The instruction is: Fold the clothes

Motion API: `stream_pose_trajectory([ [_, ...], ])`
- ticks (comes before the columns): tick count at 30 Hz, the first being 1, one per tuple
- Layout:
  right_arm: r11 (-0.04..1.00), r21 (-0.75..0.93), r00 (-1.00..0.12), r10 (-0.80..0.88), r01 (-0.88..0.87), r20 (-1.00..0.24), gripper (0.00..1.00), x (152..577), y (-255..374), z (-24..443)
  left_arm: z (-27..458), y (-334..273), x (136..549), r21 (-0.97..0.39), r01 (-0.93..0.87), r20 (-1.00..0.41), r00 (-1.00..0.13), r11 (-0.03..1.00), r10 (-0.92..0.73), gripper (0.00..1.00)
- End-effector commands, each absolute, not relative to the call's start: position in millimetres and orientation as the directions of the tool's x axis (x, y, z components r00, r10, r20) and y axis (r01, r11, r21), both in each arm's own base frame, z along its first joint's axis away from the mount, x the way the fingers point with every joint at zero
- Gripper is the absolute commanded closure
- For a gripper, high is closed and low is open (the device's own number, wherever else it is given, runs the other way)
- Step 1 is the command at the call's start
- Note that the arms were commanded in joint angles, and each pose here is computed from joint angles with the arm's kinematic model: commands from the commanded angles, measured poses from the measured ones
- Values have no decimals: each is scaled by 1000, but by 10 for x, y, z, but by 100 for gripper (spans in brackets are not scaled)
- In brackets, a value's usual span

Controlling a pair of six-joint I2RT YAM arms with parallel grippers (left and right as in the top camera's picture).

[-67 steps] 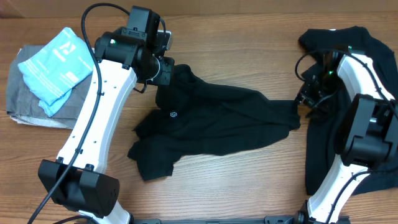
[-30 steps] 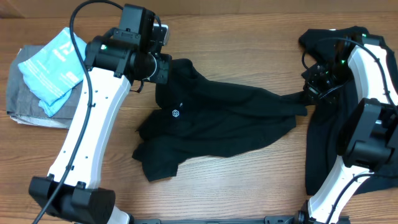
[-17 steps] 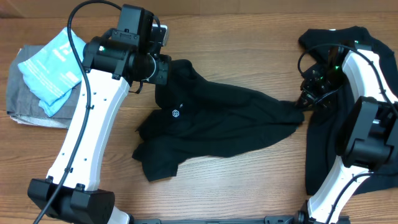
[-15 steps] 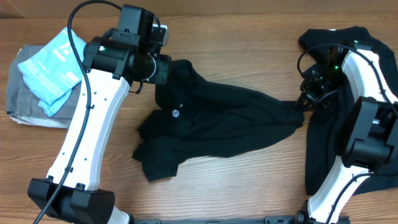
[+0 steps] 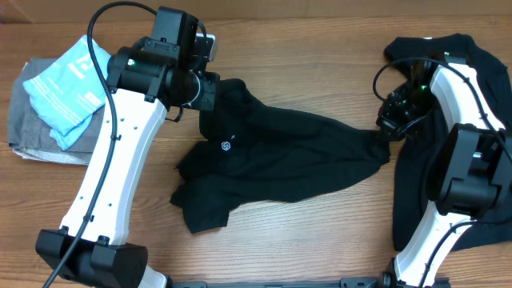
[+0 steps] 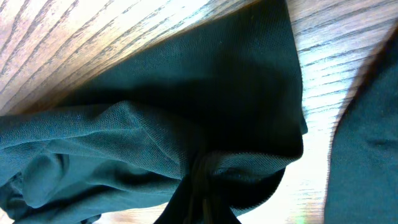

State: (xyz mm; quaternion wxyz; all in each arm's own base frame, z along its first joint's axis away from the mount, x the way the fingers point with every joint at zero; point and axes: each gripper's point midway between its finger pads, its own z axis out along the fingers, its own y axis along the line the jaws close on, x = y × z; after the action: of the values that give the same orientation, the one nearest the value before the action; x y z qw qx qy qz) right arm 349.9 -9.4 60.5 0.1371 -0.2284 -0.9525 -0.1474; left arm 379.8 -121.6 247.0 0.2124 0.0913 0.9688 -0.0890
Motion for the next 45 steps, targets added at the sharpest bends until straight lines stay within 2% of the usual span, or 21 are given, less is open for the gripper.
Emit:
stream_pose_trajectory([
  [1, 855, 237, -874, 390, 461, 291, 96, 3522, -96, 720, 2653, -1202, 3800, -132, 213, -476, -871, 968, 127, 96],
  [5, 847, 252, -878, 414, 469, 242, 96, 3584, -194, 944, 2936, -1091, 3812, -112, 192, -551, -828, 975, 100, 96],
  [12, 849, 312, -897, 442, 425, 18, 96, 3629, -287, 1742, 3588, -946, 3619, -139, 168, -690, -724, 976, 26, 96],
  [22, 868, 366, -858, 441, 334, -263, 96, 3399, -238, 2920, 4562, -824, 3176, -158, 190, -856, -516, 969, -38, 96],
  [28, 884, 386, -786, 429, 263, -446, 96, 3217, -198, 3653, 5076, -735, 2804, -161, 211, -918, -391, 964, -67, 96],
  [33, 874, 410, -696, 465, 262, -547, 96, 3055, -235, 4086, 5424, -651, 2445, -160, 228, -952, -293, 960, -89, 96],
  [45, 840, 425, -521, 543, 338, -658, 96, 2541, -530, 4501, 6159, -309, 1524, -156, 204, -987, 2, 966, -159, 96],
])
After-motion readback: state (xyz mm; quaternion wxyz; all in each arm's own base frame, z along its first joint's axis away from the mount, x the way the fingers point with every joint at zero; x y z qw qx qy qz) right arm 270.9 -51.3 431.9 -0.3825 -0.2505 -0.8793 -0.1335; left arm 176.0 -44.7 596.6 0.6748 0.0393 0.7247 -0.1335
